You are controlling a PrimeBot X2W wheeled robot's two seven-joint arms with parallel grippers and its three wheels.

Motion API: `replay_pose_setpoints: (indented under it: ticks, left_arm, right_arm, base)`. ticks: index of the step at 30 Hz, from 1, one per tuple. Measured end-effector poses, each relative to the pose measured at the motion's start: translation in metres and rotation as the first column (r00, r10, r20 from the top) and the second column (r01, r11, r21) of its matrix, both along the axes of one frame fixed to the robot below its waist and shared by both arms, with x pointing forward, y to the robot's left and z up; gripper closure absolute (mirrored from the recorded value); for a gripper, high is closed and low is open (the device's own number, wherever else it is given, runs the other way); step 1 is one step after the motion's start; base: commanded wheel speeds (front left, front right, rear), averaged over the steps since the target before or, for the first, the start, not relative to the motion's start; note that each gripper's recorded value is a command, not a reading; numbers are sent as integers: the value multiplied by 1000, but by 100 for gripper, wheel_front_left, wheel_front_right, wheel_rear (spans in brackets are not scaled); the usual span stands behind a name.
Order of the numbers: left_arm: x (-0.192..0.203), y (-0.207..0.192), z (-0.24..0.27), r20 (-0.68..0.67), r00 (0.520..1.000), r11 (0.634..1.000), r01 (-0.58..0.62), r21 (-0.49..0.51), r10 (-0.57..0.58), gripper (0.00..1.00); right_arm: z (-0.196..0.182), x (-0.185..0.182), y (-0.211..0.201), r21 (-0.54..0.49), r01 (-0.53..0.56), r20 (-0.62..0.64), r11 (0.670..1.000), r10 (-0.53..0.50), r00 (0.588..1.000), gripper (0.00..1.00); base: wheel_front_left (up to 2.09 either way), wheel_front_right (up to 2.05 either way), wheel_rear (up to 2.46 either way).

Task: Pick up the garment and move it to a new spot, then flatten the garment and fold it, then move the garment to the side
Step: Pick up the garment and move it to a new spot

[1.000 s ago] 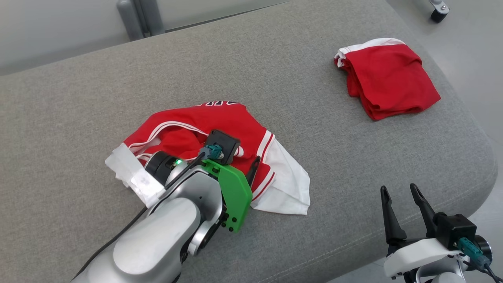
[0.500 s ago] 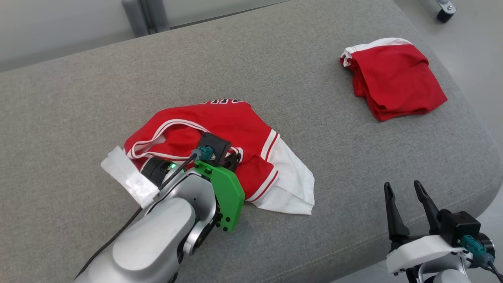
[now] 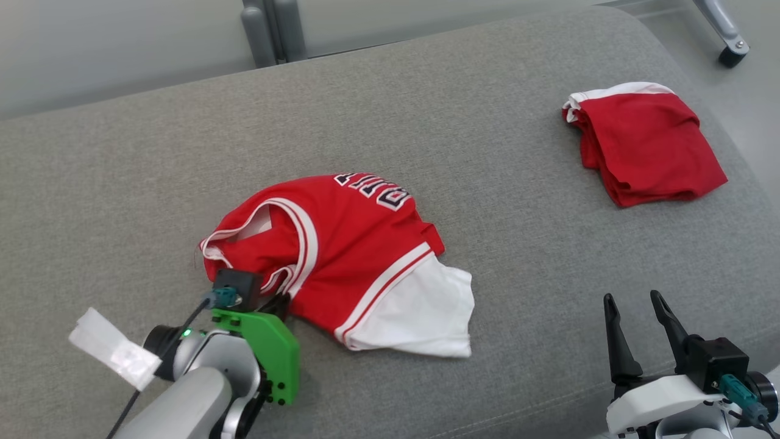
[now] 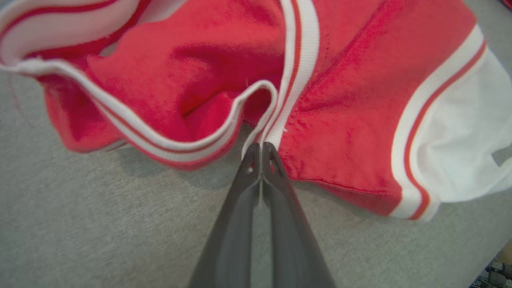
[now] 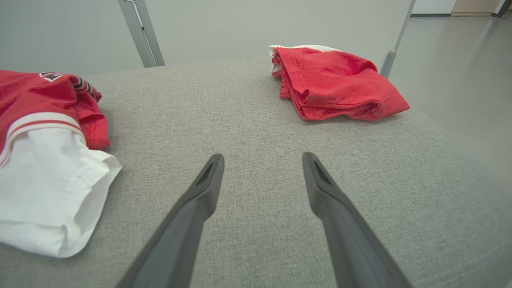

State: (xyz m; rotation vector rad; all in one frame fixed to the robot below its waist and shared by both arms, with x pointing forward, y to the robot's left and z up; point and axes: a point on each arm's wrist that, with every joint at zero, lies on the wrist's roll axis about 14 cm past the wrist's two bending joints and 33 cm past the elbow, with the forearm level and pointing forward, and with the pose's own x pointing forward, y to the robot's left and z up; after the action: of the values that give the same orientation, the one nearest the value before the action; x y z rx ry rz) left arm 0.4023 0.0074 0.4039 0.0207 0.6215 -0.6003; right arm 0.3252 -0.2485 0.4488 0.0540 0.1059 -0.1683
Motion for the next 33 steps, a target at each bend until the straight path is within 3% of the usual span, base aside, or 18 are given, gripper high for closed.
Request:
replay_pose_setpoints:
  ticks: [8,13,14,15,16,24,33]
  left_arm:
    - [16,88,-14,33,958,957,-288,34,287,100]
    - [22,104,-9,73,936,938,-346,21,344,100]
    - [23,103,-7,78,933,935,-354,5,352,92]
    - [23,102,-3,89,930,934,-357,-13,356,33]
    - [23,99,0,99,929,934,-355,-29,356,0]
    - [-7,89,33,139,900,897,-373,-238,412,0]
    - [-52,136,80,300,785,832,-454,-318,543,0]
  right_arm:
    - [2,14,21,-18,-79,7,997,79,997,0]
    - [3,18,31,-19,-113,13,993,114,993,0]
    - [4,18,32,-19,-116,16,993,116,993,0]
    - [4,17,32,-19,-117,17,993,117,993,0]
    - [4,16,32,-19,-117,17,993,117,993,0]
    - [14,-3,29,-29,-107,48,994,108,993,0]
    - [37,-6,27,-58,-109,119,992,115,986,0]
  base:
    - [0,0,0]
    - [0,0,0]
    - [0,0,0]
    - [0,0,0]
    - [0,0,0]
    - [0,0,0]
    - [0,0,0]
